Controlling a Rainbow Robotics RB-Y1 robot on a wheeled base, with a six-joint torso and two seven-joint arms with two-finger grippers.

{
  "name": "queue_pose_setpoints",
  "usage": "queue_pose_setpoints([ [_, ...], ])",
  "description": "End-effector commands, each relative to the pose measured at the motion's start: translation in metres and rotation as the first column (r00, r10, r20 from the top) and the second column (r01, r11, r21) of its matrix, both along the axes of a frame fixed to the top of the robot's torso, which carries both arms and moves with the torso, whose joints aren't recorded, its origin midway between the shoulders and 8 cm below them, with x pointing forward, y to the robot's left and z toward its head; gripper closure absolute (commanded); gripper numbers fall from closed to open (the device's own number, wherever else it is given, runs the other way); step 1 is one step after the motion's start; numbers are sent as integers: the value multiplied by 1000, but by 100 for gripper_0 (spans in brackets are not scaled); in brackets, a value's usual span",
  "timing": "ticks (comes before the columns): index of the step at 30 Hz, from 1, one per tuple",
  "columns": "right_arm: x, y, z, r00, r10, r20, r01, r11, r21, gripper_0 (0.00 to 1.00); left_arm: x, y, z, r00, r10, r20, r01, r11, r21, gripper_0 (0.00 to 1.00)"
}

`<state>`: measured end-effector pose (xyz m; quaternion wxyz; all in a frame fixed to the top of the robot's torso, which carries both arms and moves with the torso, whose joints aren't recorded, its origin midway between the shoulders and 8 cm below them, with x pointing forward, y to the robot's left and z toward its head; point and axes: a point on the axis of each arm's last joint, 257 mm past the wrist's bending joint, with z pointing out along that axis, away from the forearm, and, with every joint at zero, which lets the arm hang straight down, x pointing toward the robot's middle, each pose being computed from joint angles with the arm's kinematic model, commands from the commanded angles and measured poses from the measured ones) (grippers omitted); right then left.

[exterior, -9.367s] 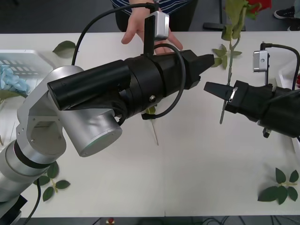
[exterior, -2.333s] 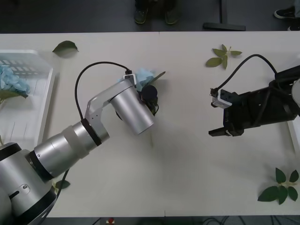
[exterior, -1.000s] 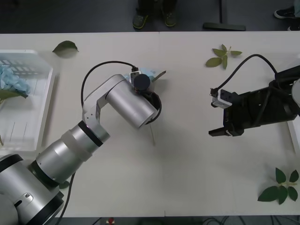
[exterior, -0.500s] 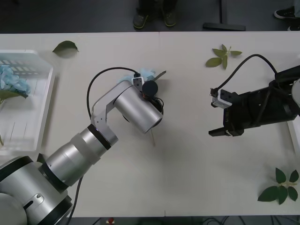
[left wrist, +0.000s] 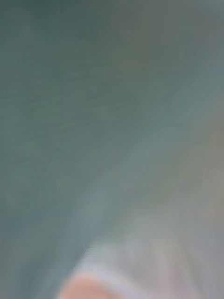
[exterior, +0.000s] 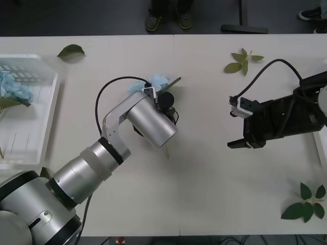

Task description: Place the red flowers into the right box and the blue flowers into the left box. If a person shows an open palm, hand one flower to the person first, then continue sorting.

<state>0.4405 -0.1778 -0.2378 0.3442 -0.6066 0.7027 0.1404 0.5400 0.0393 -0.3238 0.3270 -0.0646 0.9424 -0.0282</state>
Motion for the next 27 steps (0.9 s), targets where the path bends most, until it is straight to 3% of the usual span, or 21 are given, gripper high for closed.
queue_pose_setpoints([
  [1,4,3,13,999,19,44,-19,1000,-10,3,-1,-17,10,1000,-28,13,28,1000,-7,95],
  [2,4,3,13,999,19,44,-19,1000,-10,3,-1,-17,10,1000,-28,13,28,1000,-7,100],
  [20,4,3,13,999,19,44,-19,1000,-10,3,-5,-19,9,1000,-14,-1,14,1000,-11,100],
  [27,4,3,13,999,19,44,-19,1000,-10,3,-4,-3,31,1000,26,7,-27,999,25,100],
])
